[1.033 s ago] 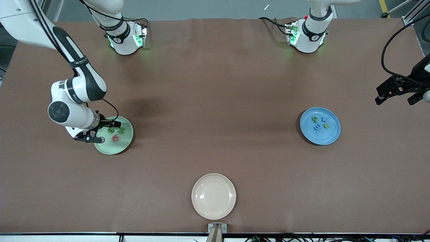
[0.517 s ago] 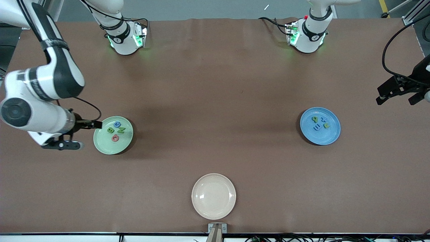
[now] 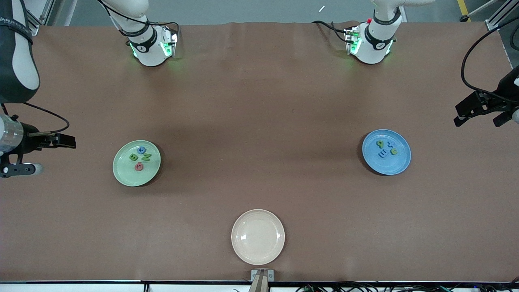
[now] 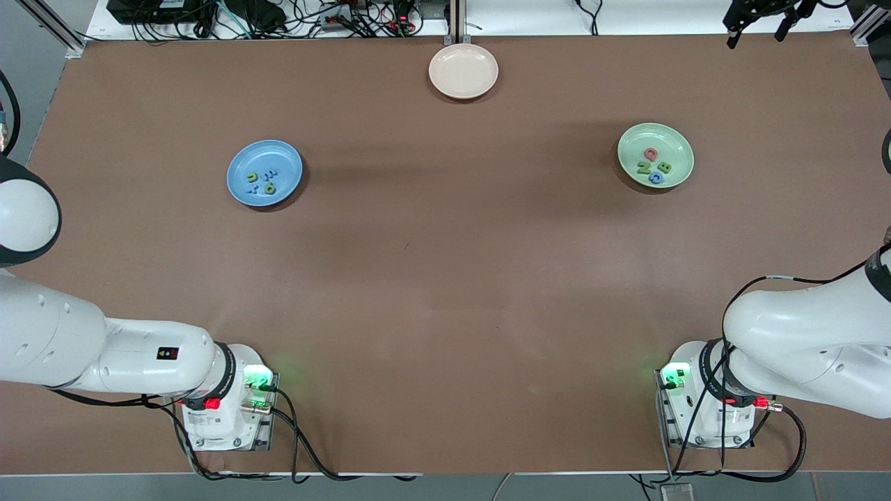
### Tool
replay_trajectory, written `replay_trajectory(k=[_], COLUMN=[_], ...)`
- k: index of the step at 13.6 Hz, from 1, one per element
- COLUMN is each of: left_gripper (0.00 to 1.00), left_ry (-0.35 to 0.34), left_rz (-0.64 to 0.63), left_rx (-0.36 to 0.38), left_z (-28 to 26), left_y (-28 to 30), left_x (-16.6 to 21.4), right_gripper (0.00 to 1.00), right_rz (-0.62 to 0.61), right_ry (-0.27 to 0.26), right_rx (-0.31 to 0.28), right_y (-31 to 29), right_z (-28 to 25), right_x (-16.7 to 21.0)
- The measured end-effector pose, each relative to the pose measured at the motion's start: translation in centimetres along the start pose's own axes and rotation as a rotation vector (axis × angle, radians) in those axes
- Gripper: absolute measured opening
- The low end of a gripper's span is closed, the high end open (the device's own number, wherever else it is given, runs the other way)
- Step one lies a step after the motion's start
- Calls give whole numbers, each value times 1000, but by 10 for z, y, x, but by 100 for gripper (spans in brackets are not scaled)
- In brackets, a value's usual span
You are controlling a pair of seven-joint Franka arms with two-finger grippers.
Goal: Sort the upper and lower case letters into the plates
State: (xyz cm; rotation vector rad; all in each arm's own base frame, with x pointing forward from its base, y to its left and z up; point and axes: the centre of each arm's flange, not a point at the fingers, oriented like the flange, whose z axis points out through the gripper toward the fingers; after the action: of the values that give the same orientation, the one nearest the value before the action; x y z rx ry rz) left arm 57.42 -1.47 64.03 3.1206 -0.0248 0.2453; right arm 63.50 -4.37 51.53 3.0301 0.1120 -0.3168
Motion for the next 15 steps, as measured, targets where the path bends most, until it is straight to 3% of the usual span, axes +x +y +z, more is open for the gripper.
replay_trajectory(k=[4, 9, 15], left_gripper=[100, 100, 100], left_ry=[0, 1, 11], left_rz=[0, 1, -1], left_rx=[0, 0, 0], left_z=[0, 0, -6], left_y=[0, 1, 0], left_x=[0, 0, -1], right_gripper=[100, 100, 100], right_rz=[-16, 20, 41], right_ry=[5, -41, -26], right_rx=[45, 109, 69], right_y=[-4, 3, 11], right_z=[-17, -36, -62], right_x=[-6, -32, -84])
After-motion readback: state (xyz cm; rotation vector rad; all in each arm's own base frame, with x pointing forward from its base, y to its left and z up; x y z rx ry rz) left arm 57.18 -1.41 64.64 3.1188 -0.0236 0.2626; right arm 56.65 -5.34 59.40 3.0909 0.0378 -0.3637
